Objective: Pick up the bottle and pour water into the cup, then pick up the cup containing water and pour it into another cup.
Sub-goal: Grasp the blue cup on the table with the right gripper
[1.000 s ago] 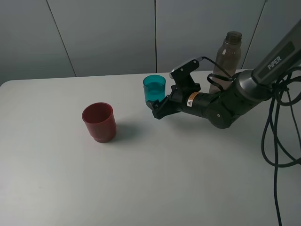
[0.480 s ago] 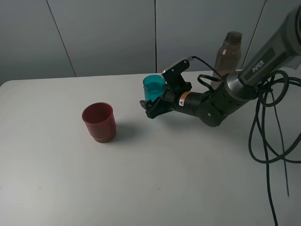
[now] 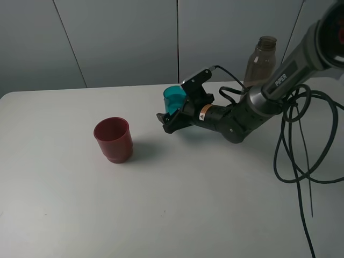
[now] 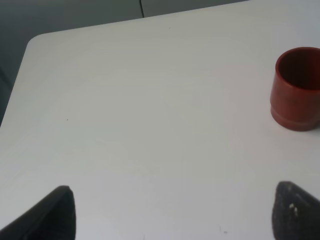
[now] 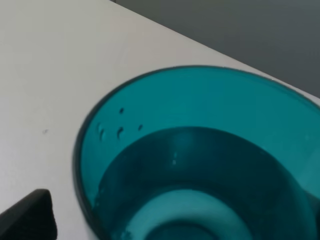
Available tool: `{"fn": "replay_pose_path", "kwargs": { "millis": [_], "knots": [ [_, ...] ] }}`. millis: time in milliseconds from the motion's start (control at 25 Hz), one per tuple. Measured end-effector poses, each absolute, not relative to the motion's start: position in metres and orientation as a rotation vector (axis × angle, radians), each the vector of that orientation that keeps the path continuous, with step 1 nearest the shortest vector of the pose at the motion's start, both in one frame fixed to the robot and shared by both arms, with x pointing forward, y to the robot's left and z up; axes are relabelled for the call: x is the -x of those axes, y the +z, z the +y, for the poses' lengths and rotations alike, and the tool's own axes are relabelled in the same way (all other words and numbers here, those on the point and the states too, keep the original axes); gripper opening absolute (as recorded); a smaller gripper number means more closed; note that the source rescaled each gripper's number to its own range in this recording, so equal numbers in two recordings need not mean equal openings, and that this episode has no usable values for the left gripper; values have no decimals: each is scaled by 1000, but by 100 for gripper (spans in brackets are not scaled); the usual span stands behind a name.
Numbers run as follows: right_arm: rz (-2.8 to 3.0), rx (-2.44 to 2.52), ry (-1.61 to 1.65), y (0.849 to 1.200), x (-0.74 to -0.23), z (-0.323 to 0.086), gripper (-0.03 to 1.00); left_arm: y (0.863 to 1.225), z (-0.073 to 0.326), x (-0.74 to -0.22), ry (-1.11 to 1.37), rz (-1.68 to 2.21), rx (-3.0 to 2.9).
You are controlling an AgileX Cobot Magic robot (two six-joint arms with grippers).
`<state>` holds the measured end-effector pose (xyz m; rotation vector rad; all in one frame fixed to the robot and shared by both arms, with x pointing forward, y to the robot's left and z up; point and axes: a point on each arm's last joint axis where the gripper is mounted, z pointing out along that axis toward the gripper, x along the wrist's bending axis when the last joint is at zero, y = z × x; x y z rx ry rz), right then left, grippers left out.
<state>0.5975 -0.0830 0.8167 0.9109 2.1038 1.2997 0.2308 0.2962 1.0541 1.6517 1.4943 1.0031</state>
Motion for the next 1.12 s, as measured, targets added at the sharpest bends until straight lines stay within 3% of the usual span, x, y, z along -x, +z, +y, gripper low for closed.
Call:
{"fn": "replay_pose_path", "kwargs": {
  "millis": [1120],
  "knots": [
    [1991,-998,1423,808,-604,-80,100,1054,296,-231,1004,1493,-1653]
  ]
}}
